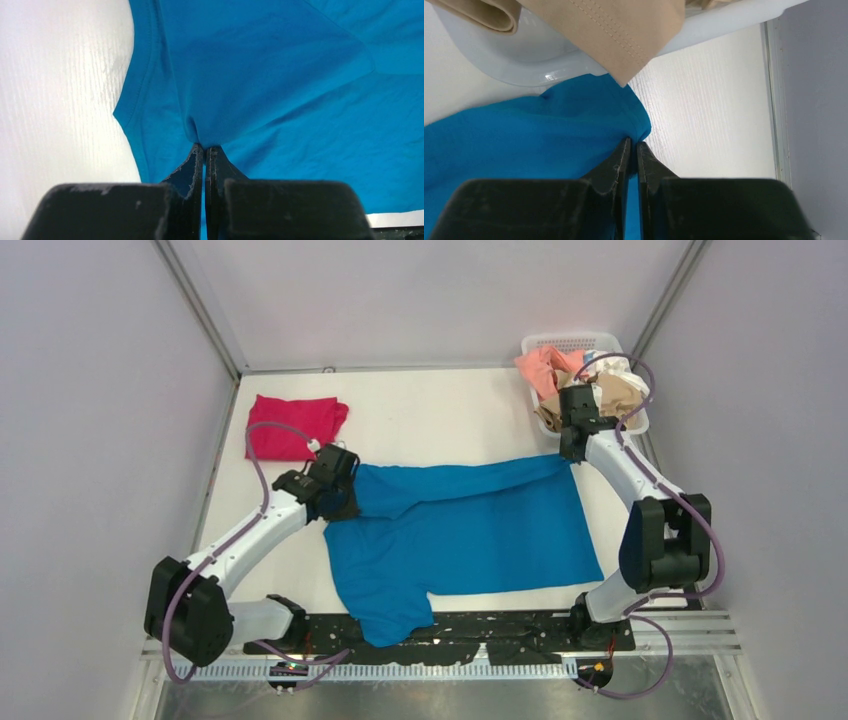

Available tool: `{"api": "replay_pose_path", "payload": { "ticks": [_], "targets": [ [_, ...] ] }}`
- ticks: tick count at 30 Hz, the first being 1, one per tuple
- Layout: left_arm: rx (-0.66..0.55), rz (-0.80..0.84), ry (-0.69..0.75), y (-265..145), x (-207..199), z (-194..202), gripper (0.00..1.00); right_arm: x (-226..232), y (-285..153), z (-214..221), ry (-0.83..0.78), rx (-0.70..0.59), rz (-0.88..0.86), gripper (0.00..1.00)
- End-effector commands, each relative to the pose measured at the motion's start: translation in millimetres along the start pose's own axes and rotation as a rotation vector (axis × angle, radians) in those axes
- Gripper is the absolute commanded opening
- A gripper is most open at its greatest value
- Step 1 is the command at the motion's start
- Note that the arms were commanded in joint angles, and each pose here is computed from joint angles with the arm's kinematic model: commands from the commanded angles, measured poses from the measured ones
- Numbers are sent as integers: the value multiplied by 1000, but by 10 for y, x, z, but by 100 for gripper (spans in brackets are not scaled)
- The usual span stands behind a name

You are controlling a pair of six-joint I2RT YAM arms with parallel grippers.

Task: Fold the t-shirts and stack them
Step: Fold the flattened tshirt in 1/3 of the way

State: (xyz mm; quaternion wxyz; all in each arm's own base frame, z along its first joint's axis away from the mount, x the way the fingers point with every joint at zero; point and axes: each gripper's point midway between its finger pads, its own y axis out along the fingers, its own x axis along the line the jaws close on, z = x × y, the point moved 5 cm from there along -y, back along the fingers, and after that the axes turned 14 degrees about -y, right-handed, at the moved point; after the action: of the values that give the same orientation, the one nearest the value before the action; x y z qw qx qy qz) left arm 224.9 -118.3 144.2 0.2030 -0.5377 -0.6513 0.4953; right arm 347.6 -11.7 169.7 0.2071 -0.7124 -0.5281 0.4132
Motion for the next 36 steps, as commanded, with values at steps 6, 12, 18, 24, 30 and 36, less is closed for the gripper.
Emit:
{"api": "replay_pose_path", "payload": {
  "ticks": [6, 12, 18, 24, 30, 36],
  "targets": [
    [69, 31, 1, 74, -49, 108, 0, 11, 249, 32, -45, 94, 60, 16],
    [156, -5, 12, 141, 28, 267, 0, 5, 279, 138, -39, 140, 90, 20],
    [133, -11, 31, 52, 72, 238, 19, -30, 172, 258, -11, 161, 104, 42],
    [129, 50, 108, -229, 97, 273, 97, -144, -123, 168, 52, 48, 95, 73],
    [6, 215, 109, -298, -213, 18, 100, 272, -501, -114, 124, -319, -342, 95],
    [66, 339, 47, 25, -797, -373, 100, 840, -561, -136, 166, -406, -709, 95]
  ]
}}
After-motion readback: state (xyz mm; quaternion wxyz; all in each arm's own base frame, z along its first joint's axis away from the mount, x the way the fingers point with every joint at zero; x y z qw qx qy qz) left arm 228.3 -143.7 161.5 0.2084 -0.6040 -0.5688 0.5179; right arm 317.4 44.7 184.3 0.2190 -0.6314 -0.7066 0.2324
